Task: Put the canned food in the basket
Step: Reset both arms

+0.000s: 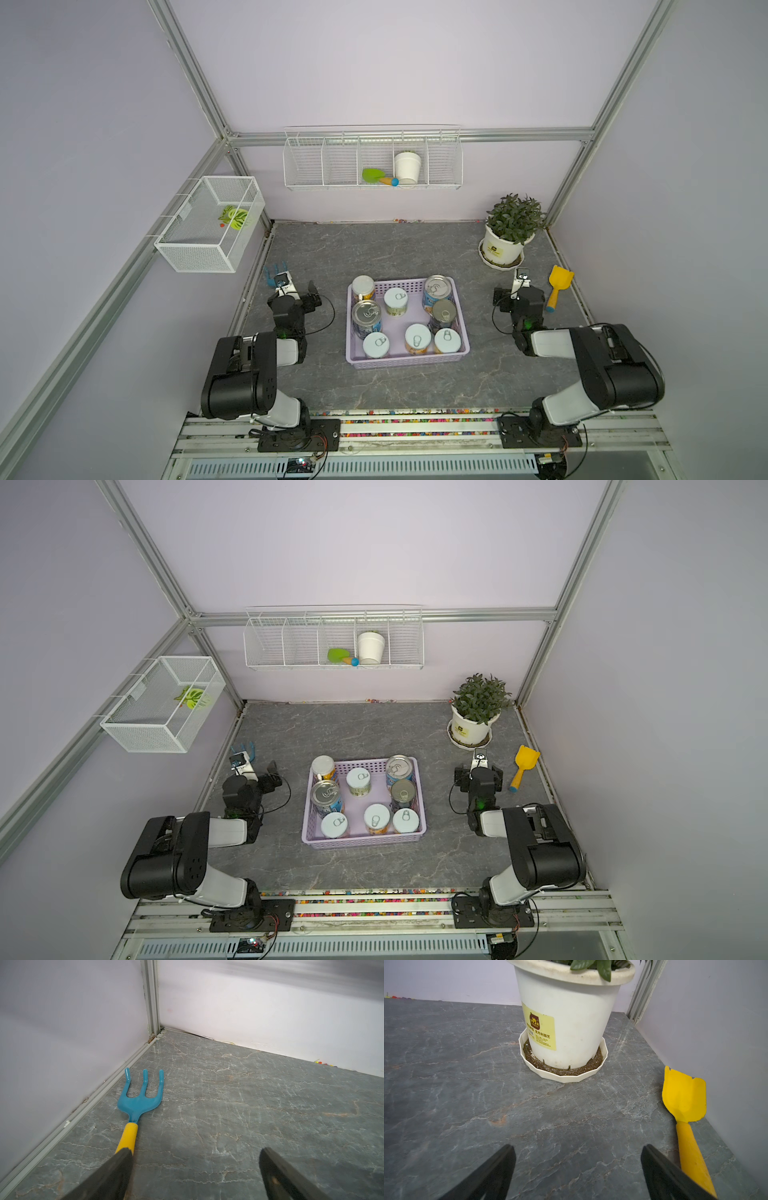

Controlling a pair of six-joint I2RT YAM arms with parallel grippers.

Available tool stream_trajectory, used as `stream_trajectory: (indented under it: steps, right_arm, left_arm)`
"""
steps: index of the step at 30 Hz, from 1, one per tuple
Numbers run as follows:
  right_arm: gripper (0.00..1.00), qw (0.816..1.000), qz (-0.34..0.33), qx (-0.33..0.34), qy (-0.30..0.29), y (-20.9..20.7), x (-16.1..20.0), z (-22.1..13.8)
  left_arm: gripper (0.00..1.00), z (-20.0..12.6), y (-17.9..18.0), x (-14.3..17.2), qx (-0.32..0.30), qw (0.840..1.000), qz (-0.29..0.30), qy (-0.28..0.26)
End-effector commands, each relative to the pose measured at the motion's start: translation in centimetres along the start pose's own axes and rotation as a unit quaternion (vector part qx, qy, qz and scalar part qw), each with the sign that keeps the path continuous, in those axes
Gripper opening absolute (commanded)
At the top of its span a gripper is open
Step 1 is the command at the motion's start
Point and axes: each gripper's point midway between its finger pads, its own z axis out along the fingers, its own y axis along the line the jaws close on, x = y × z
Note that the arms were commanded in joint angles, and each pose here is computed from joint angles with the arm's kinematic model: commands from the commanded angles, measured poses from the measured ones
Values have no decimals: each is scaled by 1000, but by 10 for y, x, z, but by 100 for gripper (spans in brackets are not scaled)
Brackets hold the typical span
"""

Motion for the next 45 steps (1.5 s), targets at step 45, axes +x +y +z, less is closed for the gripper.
stream_trajectory:
  steps: [45]
  right_arm:
    - [99,1000,12,-26,-3,4,-9,2]
  left_arm:
    - [99,3,-5,-10,-19,1000,11,-9]
